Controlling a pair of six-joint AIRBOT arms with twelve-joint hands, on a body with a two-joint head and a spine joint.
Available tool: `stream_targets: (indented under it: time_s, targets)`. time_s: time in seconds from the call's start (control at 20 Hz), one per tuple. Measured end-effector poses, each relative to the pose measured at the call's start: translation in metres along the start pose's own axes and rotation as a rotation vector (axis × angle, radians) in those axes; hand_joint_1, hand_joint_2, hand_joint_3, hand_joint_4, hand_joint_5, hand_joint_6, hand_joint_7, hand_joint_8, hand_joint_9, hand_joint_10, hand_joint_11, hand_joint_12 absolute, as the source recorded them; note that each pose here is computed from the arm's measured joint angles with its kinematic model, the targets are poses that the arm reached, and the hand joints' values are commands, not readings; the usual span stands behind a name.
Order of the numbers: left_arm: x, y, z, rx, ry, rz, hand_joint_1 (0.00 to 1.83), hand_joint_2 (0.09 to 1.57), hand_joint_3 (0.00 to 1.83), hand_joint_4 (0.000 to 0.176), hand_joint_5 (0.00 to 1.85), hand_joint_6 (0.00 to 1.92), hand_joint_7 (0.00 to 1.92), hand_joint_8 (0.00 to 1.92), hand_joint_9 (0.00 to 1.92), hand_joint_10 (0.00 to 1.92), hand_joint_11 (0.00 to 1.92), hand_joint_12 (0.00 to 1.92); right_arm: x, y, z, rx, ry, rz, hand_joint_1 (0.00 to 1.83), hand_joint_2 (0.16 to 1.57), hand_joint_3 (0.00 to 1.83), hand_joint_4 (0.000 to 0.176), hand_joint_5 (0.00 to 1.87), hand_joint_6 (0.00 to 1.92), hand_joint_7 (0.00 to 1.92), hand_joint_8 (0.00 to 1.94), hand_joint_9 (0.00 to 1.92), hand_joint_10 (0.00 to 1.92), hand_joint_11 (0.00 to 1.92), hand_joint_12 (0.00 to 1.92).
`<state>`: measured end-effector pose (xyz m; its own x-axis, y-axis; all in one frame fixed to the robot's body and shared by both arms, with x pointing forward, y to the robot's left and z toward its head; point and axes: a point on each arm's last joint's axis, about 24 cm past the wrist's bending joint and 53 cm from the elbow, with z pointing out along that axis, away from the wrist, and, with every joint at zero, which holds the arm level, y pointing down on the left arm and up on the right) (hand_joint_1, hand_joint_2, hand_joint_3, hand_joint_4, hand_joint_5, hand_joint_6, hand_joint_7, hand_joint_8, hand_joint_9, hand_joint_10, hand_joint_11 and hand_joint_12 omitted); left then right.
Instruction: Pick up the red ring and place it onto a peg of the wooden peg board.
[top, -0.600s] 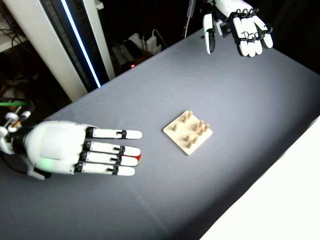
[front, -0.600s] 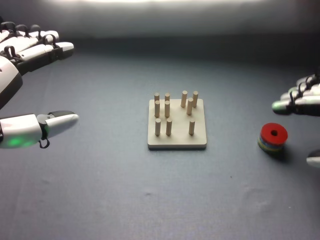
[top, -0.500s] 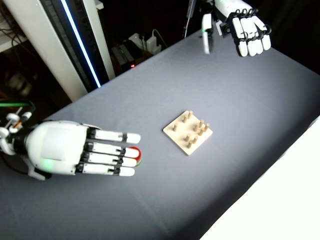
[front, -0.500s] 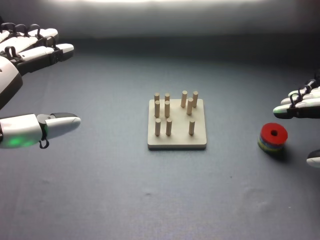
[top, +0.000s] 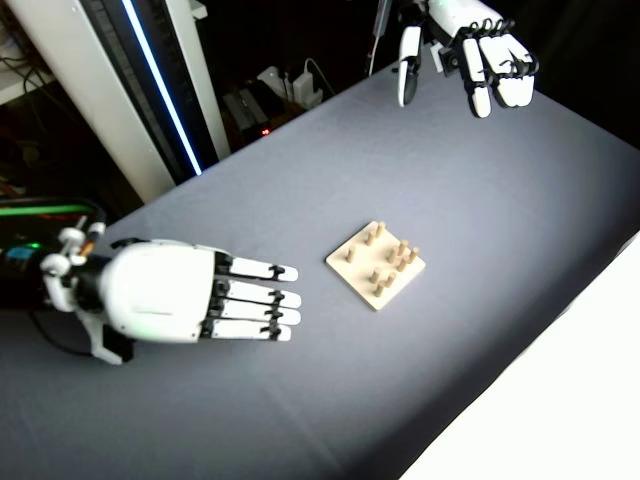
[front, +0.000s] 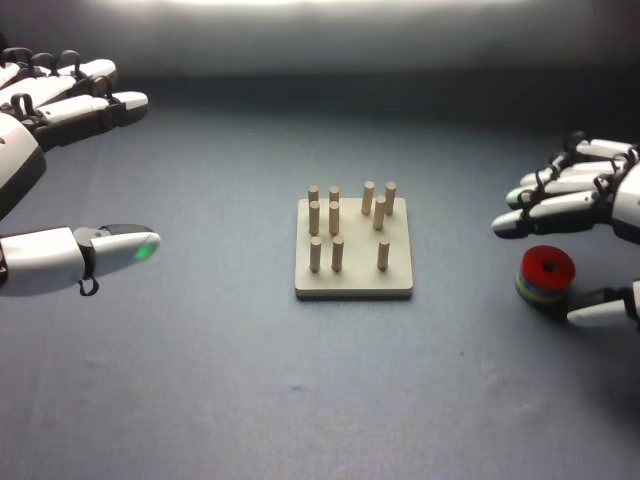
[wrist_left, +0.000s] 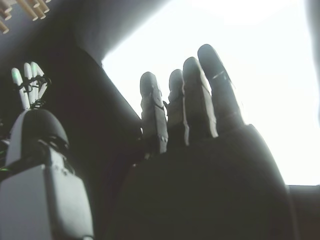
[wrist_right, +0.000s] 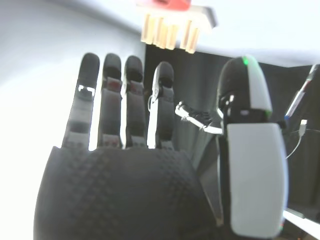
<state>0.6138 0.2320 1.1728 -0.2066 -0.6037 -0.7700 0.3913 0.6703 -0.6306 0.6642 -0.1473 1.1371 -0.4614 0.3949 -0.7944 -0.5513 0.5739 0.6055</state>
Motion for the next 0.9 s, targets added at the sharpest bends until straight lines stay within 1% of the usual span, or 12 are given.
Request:
stream_targets:
  time_s: [0.1, 0.2, 0.3, 0.35, 0.4, 0.45, 0.55, 0.65, 0.7, 0.8, 0.85, 0.9]
  targets:
    - [0.001, -0.001, 0.000, 0.003, 0.005, 0.002, 0.52, 1.03, 0.00, 0.021, 0.45, 0.01, 0.20, 0.00, 0.19, 0.00, 0.00, 0.70, 0.002, -0.003, 0.005, 0.021, 0.028, -0.035, 0.97, 0.98, 0.00, 0.051, 0.49, 0.00, 0.40, 0.00, 0.32, 0.01, 0.00, 0.86]
    - [0.001, 0.000, 0.000, 0.001, 0.005, 0.001, 0.55, 1.03, 0.00, 0.004, 0.47, 0.01, 0.20, 0.00, 0.19, 0.00, 0.00, 0.74, 0.009, -0.007, 0.011, 0.035, 0.058, -0.059, 0.98, 0.97, 0.00, 0.049, 0.49, 0.00, 0.40, 0.00, 0.36, 0.01, 0.03, 0.96]
    - [0.001, 0.000, 0.000, 0.001, 0.006, -0.002, 0.57, 1.03, 0.00, 0.000, 0.47, 0.00, 0.20, 0.00, 0.19, 0.00, 0.00, 0.74, 0.015, -0.013, 0.014, 0.059, 0.082, -0.074, 1.00, 0.96, 0.00, 0.038, 0.48, 0.00, 0.40, 0.00, 0.38, 0.01, 0.05, 0.97]
    - [0.002, 0.000, 0.000, 0.002, 0.006, -0.004, 0.56, 1.04, 0.00, 0.000, 0.46, 0.00, 0.19, 0.00, 0.18, 0.01, 0.00, 0.64, 0.016, -0.015, 0.015, 0.066, 0.087, -0.078, 1.03, 0.96, 0.00, 0.018, 0.49, 0.00, 0.41, 0.00, 0.40, 0.01, 0.06, 0.93]
    - [0.004, 0.000, 0.000, 0.001, 0.007, -0.011, 0.55, 1.04, 0.00, 0.000, 0.46, 0.00, 0.20, 0.00, 0.17, 0.00, 0.00, 0.60, 0.015, -0.019, 0.016, 0.079, 0.090, -0.083, 1.04, 0.97, 0.00, 0.020, 0.48, 0.00, 0.40, 0.00, 0.40, 0.00, 0.03, 0.97]
    - [0.006, 0.000, 0.000, -0.001, 0.013, -0.014, 0.54, 1.04, 0.00, 0.002, 0.45, 0.00, 0.19, 0.00, 0.16, 0.00, 0.00, 0.54, 0.014, -0.021, 0.016, 0.085, 0.088, -0.083, 1.05, 0.98, 0.00, 0.004, 0.49, 0.00, 0.42, 0.00, 0.41, 0.00, 0.01, 1.01]
    - [0.009, 0.001, -0.001, -0.004, 0.022, -0.017, 0.54, 1.03, 0.00, 0.008, 0.46, 0.00, 0.20, 0.00, 0.18, 0.01, 0.00, 0.62, 0.015, -0.025, 0.017, 0.098, 0.093, -0.084, 1.05, 0.98, 0.00, 0.000, 0.53, 0.01, 0.46, 0.01, 0.46, 0.02, 0.04, 1.03]
    - [0.010, 0.002, -0.001, -0.006, 0.025, -0.017, 0.56, 1.04, 0.00, 0.009, 0.45, 0.00, 0.20, 0.00, 0.17, 0.00, 0.00, 0.62, 0.016, -0.026, 0.018, 0.103, 0.096, -0.086, 1.06, 0.99, 0.00, 0.018, 0.59, 0.00, 0.51, 0.00, 0.50, 0.01, 0.05, 1.05]
    - [0.010, 0.002, -0.001, -0.007, 0.026, -0.018, 0.57, 1.03, 0.00, 0.020, 0.45, 0.00, 0.20, 0.00, 0.17, 0.00, 0.00, 0.61, 0.016, -0.025, 0.019, 0.101, 0.095, -0.086, 1.09, 0.98, 0.00, 0.004, 0.64, 0.01, 0.56, 0.01, 0.55, 0.01, 0.10, 1.06]
    - [0.010, 0.003, -0.001, -0.008, 0.027, -0.018, 0.58, 1.04, 0.00, 0.014, 0.45, 0.00, 0.19, 0.00, 0.15, 0.00, 0.00, 0.56, 0.016, -0.023, 0.022, 0.094, 0.093, -0.086, 1.10, 0.99, 0.00, 0.000, 0.71, 0.01, 0.63, 0.00, 0.63, 0.02, 0.17, 1.11]
    - [0.011, 0.003, -0.001, -0.009, 0.026, -0.021, 0.61, 1.04, 0.00, 0.005, 0.45, 0.00, 0.19, 0.00, 0.15, 0.01, 0.00, 0.55, 0.016, -0.021, 0.023, 0.090, 0.091, -0.085, 1.10, 1.01, 0.00, 0.008, 0.72, 0.00, 0.64, 0.00, 0.63, 0.01, 0.11, 1.18]
    - [0.011, 0.003, -0.001, -0.008, 0.028, -0.021, 0.61, 1.04, 0.00, 0.005, 0.46, 0.00, 0.20, 0.00, 0.16, 0.01, 0.00, 0.60, 0.016, -0.021, 0.024, 0.089, 0.091, -0.084, 1.12, 1.00, 0.00, 0.001, 0.75, 0.01, 0.67, 0.01, 0.66, 0.02, 0.14, 1.22]
